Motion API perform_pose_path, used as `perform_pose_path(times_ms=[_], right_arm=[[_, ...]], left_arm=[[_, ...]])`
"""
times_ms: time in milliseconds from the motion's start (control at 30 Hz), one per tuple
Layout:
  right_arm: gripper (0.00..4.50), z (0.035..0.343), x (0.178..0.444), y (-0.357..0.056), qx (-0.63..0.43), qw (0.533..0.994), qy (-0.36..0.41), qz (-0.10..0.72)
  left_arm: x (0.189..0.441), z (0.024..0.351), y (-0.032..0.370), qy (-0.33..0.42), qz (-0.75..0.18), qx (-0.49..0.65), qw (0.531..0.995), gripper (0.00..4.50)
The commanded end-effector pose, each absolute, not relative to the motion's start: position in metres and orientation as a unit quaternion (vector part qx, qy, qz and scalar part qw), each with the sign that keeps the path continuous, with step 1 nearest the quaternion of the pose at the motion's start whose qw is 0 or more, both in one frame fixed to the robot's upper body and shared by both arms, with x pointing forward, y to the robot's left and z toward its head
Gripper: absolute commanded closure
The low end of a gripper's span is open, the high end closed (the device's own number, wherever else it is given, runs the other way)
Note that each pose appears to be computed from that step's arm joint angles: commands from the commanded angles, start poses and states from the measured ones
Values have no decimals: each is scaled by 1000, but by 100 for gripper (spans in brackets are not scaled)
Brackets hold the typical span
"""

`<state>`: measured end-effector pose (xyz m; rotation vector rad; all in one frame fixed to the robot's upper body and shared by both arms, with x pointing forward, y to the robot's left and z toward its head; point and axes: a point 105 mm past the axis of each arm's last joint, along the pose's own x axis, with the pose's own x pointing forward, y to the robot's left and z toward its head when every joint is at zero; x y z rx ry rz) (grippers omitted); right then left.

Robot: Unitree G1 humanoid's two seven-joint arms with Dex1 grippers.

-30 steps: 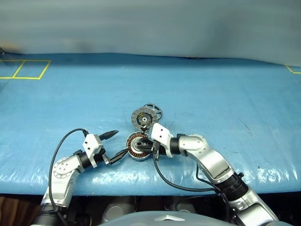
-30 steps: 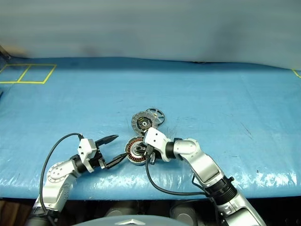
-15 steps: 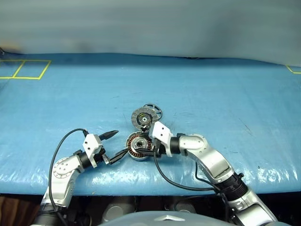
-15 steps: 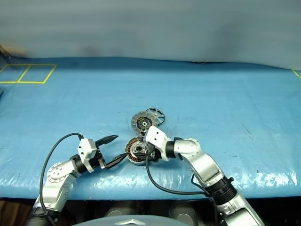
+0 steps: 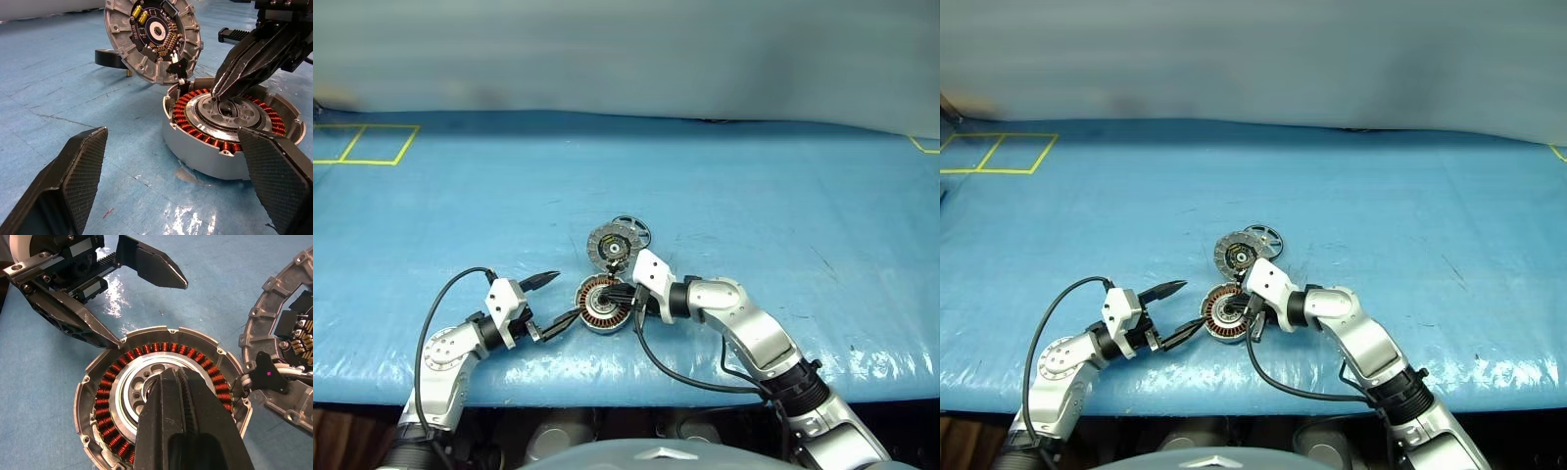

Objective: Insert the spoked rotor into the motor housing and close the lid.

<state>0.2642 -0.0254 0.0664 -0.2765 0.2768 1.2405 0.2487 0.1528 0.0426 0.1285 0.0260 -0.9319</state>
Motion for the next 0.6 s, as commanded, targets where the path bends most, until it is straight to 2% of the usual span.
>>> perform_pose_path(times_ms=[33,600], right_arm=[[446,76,264,-21,-133,793,111,584],[446,70,274,-26,-151,814,133,544]], left_arm=[[250,42,153,13,-445,67,893,0],[250,42,153,13,-445,64,893,0]])
